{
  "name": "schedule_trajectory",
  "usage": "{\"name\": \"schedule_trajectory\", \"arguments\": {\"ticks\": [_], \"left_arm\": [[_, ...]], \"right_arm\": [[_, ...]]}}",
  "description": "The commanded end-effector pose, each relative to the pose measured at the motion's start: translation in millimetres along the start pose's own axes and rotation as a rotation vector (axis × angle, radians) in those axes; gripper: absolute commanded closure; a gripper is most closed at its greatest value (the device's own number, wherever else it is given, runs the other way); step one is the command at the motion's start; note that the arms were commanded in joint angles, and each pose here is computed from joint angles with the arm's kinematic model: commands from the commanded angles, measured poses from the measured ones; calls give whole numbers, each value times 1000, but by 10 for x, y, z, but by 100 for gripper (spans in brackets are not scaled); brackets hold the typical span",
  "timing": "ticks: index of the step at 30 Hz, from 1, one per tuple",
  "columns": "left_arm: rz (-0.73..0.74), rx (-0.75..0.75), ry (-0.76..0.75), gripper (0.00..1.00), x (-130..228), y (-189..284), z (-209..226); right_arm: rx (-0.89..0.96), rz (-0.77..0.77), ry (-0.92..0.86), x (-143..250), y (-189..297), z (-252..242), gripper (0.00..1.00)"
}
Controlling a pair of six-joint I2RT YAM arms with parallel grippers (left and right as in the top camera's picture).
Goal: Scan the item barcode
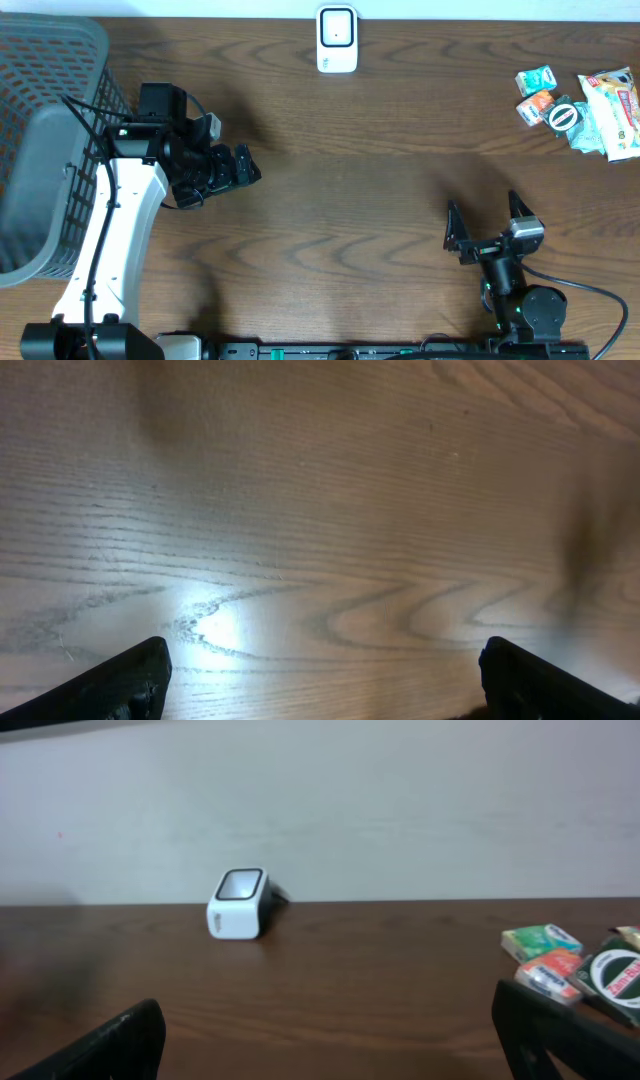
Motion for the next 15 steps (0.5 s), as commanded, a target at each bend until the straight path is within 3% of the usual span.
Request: {"name": "schedule_trajectory", "arguments": {"ticks": [1, 9, 15], "left_arm": [[12, 6, -11, 2, 13, -25, -6], [12, 6, -11, 2, 13, -25, -6], [11, 6, -11, 2, 12, -25, -6]], "right_arm": [[25, -18, -7, -25, 33, -53, 1], [144, 82, -31, 227, 63, -292, 1], [175, 70, -30, 200, 75, -366, 1]]}}
Point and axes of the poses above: each gripper's point midway between its finger pads, its own y axis back along the fingers, its own z axis along the line the jaws close on, x = y × z, the point moved 1 cm from there along y, back along the fingers, and after that the axes turned 15 degrees about -y, right-handed, at the moved point
